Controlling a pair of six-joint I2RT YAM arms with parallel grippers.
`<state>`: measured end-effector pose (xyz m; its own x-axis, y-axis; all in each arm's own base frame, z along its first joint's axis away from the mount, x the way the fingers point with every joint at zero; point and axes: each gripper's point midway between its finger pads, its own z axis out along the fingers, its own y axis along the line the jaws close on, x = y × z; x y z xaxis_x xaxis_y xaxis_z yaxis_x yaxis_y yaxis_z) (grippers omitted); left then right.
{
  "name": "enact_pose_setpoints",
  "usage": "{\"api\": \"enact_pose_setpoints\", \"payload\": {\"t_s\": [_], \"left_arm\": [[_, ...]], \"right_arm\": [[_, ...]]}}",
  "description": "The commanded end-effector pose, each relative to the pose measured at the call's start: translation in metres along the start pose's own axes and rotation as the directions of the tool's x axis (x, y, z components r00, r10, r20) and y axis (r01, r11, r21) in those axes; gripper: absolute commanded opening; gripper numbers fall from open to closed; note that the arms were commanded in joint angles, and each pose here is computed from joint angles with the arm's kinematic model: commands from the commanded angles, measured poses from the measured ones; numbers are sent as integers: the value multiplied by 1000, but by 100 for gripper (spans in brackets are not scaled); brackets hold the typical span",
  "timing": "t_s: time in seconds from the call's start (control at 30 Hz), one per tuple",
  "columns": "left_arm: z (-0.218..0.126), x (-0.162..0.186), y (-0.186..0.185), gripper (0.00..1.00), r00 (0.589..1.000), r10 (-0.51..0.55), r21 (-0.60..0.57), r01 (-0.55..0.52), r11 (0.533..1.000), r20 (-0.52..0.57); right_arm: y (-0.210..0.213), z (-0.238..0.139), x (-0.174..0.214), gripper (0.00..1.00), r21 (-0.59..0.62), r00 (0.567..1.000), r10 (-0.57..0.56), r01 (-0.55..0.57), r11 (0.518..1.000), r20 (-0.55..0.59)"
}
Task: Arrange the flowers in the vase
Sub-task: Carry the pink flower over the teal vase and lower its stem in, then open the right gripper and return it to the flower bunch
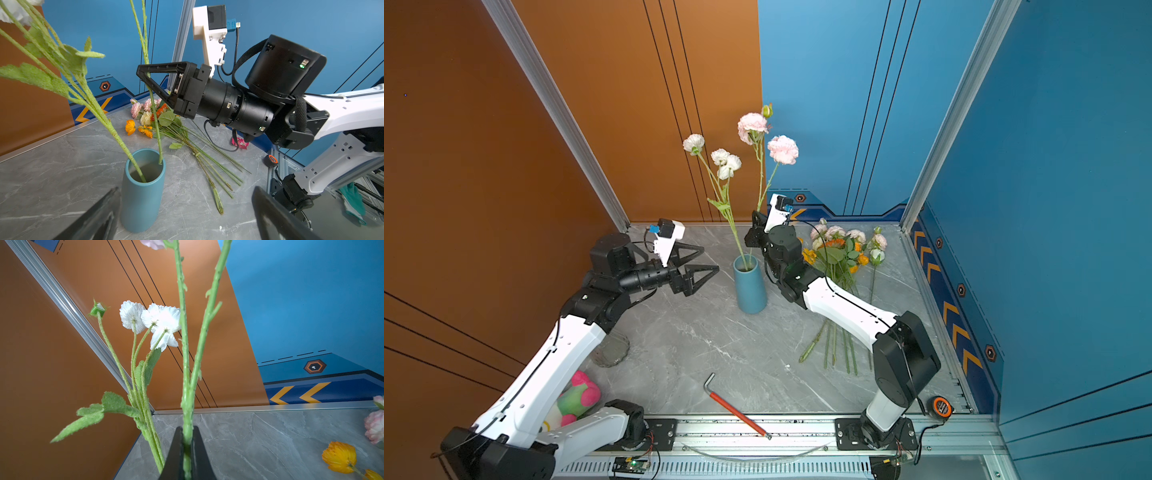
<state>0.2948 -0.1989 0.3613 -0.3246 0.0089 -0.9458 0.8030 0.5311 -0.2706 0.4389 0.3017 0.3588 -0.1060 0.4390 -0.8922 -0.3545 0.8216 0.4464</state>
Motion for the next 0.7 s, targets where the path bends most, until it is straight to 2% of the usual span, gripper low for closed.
{"api": "enact_pose_setpoints", "payload": {"t_s": [0.0,0.1,0.23,0.3,0.4,0.5,0.67], "left_arm": [[3,2,-5,98,1000,-4,33,4,999,-1],[5,4,-3,98,1000,-11,36,11,999,-8],[6,4,-4,98,1000,-10,38,11,999,-8],[6,4,-4,98,1000,-10,38,10,999,-8],[6,4,-5,98,1000,-9,40,10,999,-8],[6,4,-6,98,1000,-10,42,11,999,-10],[7,4,-6,98,1000,-10,45,10,999,-11]], "right_arm": [[5,-8,27,0,4,993,-94,94,996,70],[8,-18,43,0,-22,988,-102,106,994,118],[18,-26,60,0,-46,984,-145,151,988,106],[20,-30,71,10,-52,983,-161,167,985,92],[19,-39,79,15,-47,982,-166,171,984,93],[14,-47,86,27,-31,981,-170,173,984,90],[10,-56,85,41,-13,979,-186,187,982,81]]}}
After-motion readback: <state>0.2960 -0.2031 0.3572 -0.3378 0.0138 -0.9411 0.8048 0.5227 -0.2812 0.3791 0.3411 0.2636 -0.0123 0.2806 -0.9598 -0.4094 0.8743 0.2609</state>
